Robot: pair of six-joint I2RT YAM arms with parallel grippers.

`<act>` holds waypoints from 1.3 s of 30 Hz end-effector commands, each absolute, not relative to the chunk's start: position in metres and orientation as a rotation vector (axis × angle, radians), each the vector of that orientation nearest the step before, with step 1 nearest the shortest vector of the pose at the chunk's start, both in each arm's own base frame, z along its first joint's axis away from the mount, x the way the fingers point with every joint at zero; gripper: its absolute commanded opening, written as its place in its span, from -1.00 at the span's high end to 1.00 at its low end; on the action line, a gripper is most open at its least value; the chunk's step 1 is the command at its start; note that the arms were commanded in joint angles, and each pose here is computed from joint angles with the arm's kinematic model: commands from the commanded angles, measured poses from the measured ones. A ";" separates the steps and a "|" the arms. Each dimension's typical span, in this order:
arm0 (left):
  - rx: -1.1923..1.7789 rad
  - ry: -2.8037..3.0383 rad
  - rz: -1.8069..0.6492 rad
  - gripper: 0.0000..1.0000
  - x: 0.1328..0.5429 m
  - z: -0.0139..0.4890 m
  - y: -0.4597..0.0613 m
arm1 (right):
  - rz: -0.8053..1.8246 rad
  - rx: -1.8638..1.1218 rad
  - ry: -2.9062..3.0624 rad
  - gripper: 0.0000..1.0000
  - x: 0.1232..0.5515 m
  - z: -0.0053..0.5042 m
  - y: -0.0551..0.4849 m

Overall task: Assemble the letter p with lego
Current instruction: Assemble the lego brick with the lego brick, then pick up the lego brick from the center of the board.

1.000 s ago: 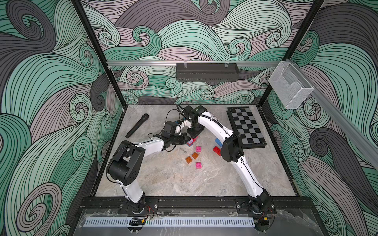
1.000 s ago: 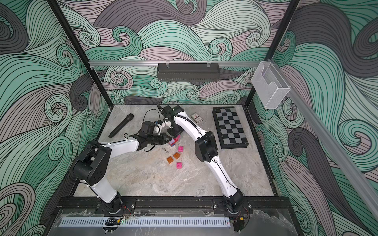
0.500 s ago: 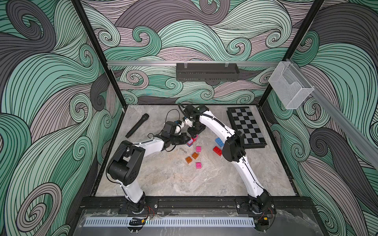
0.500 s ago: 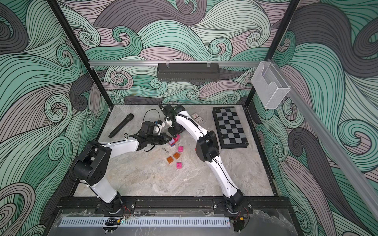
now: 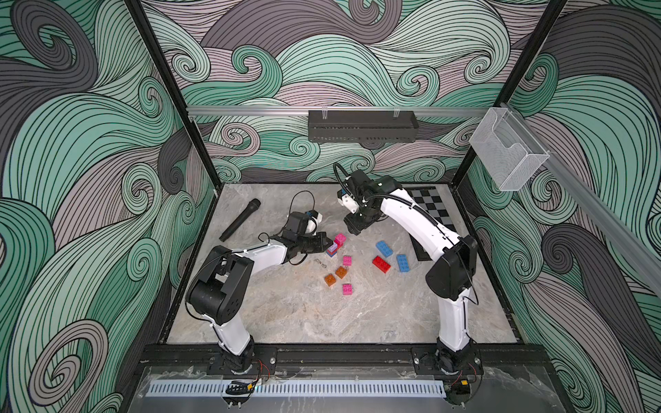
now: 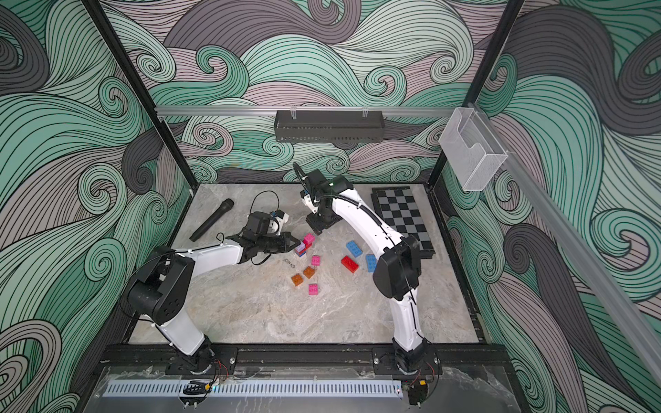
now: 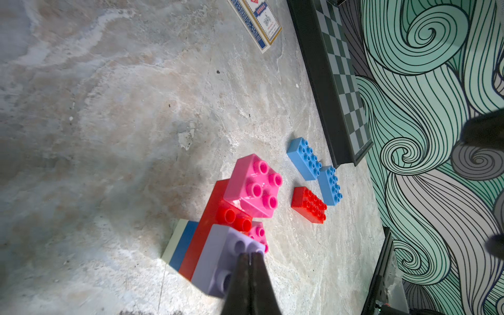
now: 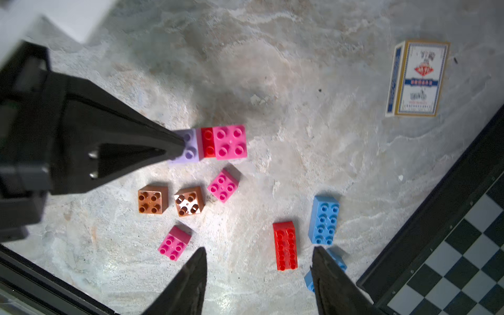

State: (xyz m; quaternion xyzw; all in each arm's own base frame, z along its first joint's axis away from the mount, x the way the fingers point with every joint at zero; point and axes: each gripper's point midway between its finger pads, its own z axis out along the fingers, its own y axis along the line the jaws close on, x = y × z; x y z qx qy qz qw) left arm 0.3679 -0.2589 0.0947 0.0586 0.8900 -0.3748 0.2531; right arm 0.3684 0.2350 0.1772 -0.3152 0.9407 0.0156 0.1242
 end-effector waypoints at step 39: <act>0.697 2.054 -0.686 -0.01 0.353 0.114 -0.244 | 0.123 -0.740 2.809 -0.26 0.336 0.147 0.155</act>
